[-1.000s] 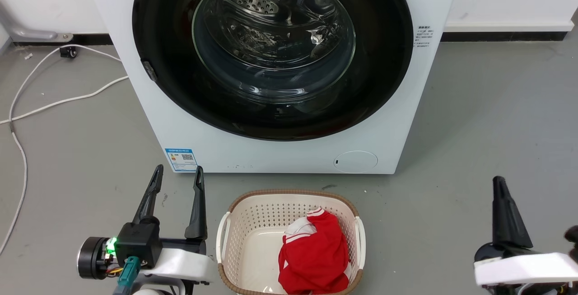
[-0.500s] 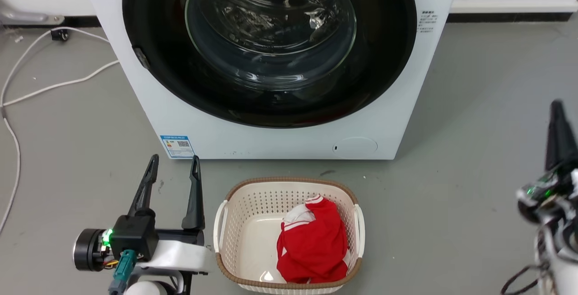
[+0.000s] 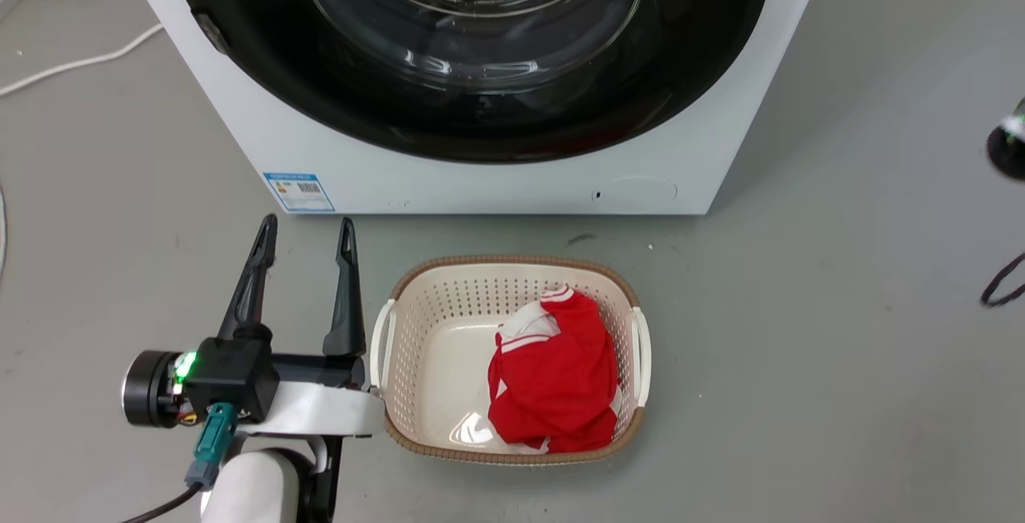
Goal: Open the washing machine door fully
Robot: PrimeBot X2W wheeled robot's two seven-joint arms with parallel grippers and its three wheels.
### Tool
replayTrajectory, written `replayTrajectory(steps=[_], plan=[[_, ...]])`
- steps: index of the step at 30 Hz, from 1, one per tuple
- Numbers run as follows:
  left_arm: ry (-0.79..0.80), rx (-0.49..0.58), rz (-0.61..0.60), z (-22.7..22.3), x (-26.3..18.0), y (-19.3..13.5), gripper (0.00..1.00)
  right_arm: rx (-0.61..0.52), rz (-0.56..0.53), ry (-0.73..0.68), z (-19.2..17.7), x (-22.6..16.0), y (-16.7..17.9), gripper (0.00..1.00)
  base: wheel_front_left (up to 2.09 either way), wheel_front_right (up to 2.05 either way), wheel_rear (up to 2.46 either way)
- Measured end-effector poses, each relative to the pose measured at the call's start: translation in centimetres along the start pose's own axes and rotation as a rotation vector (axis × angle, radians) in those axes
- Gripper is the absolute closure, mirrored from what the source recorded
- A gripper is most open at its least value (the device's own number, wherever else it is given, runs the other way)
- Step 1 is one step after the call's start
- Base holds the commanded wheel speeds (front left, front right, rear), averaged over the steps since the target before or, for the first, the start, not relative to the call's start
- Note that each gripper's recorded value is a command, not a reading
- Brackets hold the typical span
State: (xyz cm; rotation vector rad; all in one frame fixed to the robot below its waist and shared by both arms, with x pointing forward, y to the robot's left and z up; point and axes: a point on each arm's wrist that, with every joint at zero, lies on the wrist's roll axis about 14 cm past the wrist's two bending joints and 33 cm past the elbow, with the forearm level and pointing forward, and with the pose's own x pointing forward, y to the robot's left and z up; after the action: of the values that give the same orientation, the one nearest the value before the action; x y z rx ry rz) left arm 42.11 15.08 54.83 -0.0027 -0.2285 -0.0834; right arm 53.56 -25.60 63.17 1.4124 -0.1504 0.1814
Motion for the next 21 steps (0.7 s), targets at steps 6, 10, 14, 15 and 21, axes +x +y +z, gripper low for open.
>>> replayTrajectory(steps=[6,10,14,15,21], plan=[[0.002,-0.004,-0.014,-0.8,1.6,-0.3,0.00,-0.109,-0.043,0.136,-0.8,4.2,-0.1,1.00,0.00,0.00,0.00],[0.006,-0.006,-0.019,-1.5,2.4,-0.4,0.00,-0.190,-0.082,0.239,-2.6,6.5,-0.8,1.00,0.00,0.00,0.00],[0.014,-0.006,-0.022,-2.2,3.1,-0.4,0.00,-0.262,-0.117,0.336,-4.6,8.3,-1.6,1.00,0.00,0.00,0.00],[0.015,-0.006,-0.022,-2.4,3.2,-0.4,0.00,-0.284,-0.130,0.360,-5.1,8.6,-1.9,1.00,0.00,0.00,0.00],[0.033,-0.002,-0.019,-3.3,3.5,-0.3,0.00,-0.354,-0.176,0.471,-8.0,10.0,-3.7,1.00,0.00,0.00,0.00]])
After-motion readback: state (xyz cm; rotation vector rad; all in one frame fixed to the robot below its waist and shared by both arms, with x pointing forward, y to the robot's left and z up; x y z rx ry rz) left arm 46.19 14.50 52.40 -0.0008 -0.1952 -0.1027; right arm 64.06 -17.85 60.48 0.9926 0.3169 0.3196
